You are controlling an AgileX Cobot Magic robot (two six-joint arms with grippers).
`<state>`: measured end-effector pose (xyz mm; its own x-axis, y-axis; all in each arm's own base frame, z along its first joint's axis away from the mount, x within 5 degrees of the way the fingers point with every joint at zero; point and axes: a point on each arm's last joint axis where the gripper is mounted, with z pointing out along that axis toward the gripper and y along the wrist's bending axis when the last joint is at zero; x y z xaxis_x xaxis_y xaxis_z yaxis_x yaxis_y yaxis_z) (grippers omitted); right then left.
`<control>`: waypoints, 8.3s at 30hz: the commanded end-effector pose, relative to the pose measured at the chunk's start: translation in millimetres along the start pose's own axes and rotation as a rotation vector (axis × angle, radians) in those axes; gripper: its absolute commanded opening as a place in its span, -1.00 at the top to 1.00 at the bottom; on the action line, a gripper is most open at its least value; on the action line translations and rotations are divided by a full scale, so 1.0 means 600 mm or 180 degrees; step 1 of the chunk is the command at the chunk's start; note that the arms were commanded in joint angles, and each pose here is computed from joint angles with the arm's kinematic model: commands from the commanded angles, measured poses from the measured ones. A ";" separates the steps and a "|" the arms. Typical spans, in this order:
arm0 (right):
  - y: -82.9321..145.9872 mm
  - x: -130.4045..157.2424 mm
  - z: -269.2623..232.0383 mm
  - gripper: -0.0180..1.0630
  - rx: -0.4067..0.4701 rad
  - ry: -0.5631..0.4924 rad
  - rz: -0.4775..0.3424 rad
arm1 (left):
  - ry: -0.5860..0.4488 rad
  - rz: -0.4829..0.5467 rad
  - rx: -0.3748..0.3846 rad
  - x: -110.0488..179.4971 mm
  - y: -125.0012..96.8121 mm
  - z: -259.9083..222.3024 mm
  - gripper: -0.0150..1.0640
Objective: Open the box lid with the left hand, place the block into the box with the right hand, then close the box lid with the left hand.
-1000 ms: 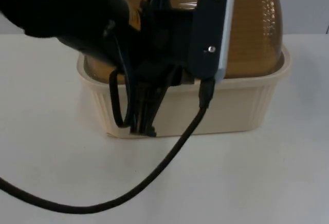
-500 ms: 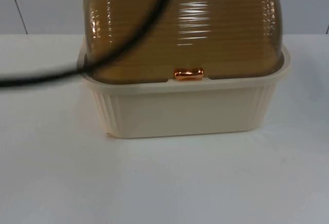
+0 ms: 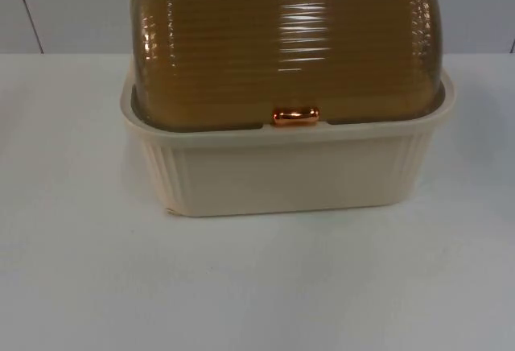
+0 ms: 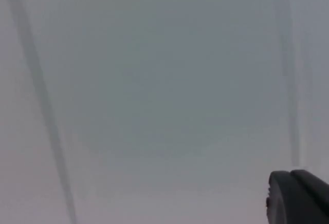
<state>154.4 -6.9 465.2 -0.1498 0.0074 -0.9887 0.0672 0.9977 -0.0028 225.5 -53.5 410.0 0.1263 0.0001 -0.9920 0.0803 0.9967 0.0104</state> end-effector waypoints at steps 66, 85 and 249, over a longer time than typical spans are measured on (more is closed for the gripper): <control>0.006 0.012 -0.018 -0.97 -0.0056 0.0267 -0.0111 | 0.1230 -0.0211 0.0114 -0.051 0.059 -0.024 -0.88; -0.003 0.036 -0.023 -0.97 0.0110 0.0800 -0.0094 | 0.0678 -0.0071 0.0085 -0.118 0.058 -0.122 -0.88; -0.012 0.346 -0.220 -0.97 -0.0281 0.1037 -0.0094 | 0.1981 0.0049 -0.0240 0.176 0.052 -0.415 -0.88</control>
<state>-7.0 -4.1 280.3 -0.4594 -0.0197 -0.8880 -0.0289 0.9996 -0.0073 -5.4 -2.3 274.8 -0.4817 0.0439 -0.8752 0.0153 0.9990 0.0417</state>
